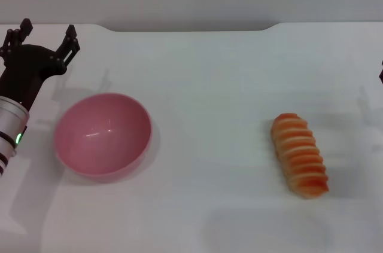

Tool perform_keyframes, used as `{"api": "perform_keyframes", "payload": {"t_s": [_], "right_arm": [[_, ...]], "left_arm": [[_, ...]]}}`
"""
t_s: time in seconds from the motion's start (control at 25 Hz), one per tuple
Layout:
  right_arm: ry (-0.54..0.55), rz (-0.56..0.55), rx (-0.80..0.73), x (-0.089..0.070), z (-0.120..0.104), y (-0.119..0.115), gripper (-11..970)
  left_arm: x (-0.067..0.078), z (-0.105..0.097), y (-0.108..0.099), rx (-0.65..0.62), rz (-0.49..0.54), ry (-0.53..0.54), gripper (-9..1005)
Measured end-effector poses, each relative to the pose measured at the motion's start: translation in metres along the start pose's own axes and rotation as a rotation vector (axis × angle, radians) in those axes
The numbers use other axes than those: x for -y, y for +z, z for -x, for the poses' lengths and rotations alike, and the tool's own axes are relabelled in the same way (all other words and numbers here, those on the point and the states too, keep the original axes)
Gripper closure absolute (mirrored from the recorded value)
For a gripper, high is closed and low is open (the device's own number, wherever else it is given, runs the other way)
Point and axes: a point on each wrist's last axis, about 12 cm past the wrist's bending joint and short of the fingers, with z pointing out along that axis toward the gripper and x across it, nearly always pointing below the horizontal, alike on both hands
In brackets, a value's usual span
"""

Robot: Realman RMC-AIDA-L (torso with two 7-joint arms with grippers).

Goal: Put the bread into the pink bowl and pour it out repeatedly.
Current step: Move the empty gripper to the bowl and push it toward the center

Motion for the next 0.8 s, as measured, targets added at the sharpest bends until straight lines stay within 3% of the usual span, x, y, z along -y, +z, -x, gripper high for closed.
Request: {"api": "perform_keyframes", "payload": {"t_s": [0.8], "right_arm": [[-0.001,0.001,-0.015,-0.0007,-0.0029,0.0016,346]], "left_arm": [[0.0009,0.0038,0.006,0.011,-0.005,0.002,136]]}}
